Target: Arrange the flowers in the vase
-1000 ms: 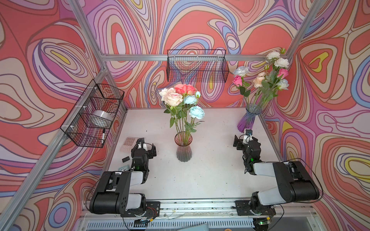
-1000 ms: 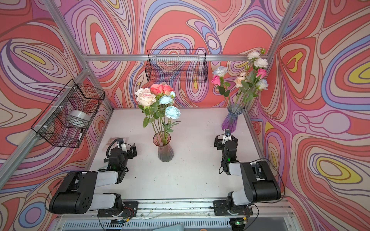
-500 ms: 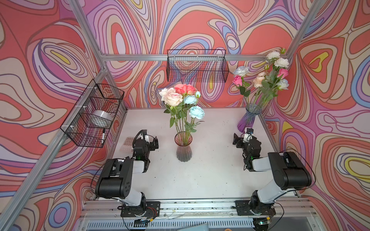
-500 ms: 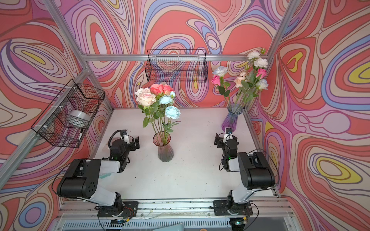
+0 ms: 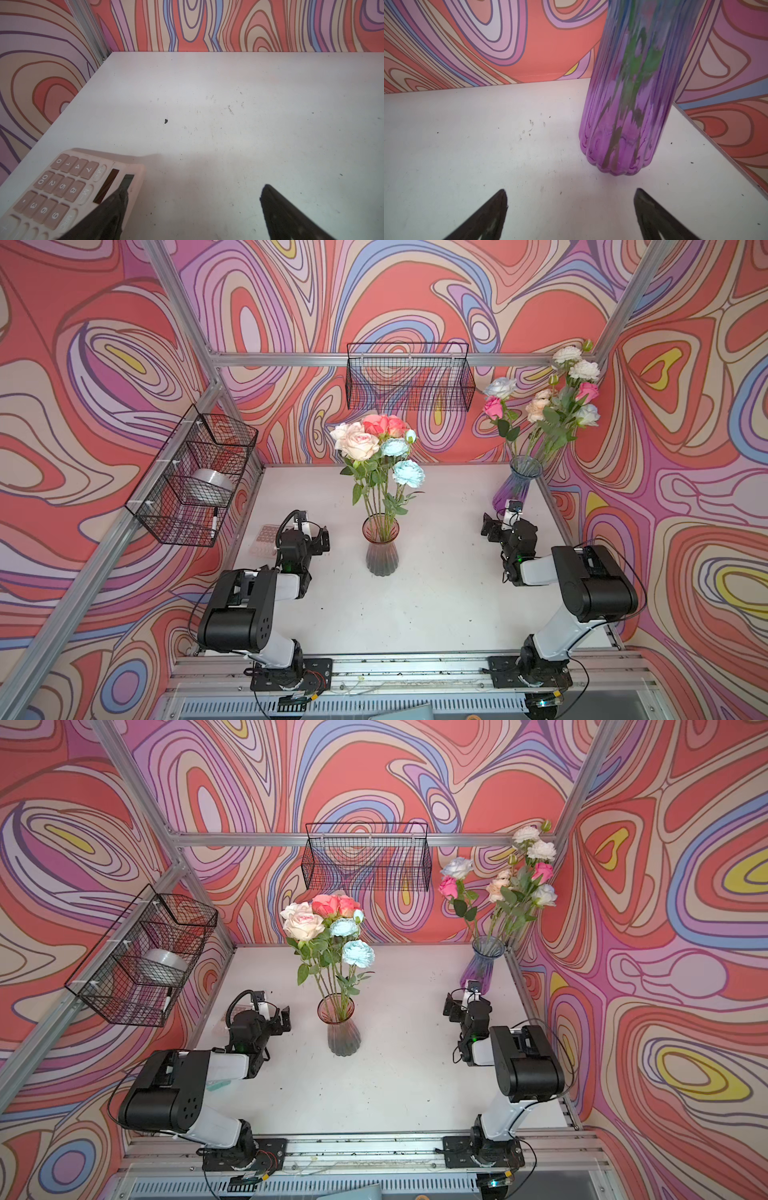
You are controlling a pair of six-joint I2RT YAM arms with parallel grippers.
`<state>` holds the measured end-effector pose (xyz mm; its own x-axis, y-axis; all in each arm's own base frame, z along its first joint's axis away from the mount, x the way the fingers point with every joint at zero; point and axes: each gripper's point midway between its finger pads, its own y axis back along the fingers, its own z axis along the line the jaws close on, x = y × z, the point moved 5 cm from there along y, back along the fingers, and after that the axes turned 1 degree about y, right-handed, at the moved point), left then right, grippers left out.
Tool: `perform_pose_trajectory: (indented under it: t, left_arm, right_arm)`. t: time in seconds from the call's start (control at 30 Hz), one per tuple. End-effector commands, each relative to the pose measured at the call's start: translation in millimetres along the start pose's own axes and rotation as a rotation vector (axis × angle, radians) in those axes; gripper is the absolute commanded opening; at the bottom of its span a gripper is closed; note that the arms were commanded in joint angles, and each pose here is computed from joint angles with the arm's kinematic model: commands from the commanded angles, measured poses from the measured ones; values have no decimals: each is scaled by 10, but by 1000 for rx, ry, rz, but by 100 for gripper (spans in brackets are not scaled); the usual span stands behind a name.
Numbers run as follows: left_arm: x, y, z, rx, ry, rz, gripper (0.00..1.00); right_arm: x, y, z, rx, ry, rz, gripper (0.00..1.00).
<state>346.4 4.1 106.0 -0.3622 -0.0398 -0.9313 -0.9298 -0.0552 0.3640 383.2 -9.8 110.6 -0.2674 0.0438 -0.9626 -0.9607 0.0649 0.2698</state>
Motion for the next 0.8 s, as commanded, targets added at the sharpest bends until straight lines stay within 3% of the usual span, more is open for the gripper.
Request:
perform_pose_trajectory:
  t: [0.0, 0.77]
  left_arm:
    - [8, -3, 12, 4, -10, -1, 100]
    - [2, -5, 8, 6, -12, -1, 100]
  right_arm:
    - [43, 12, 2, -7, 6, 18, 98]
    - [43, -15, 7, -7, 9, 26, 98]
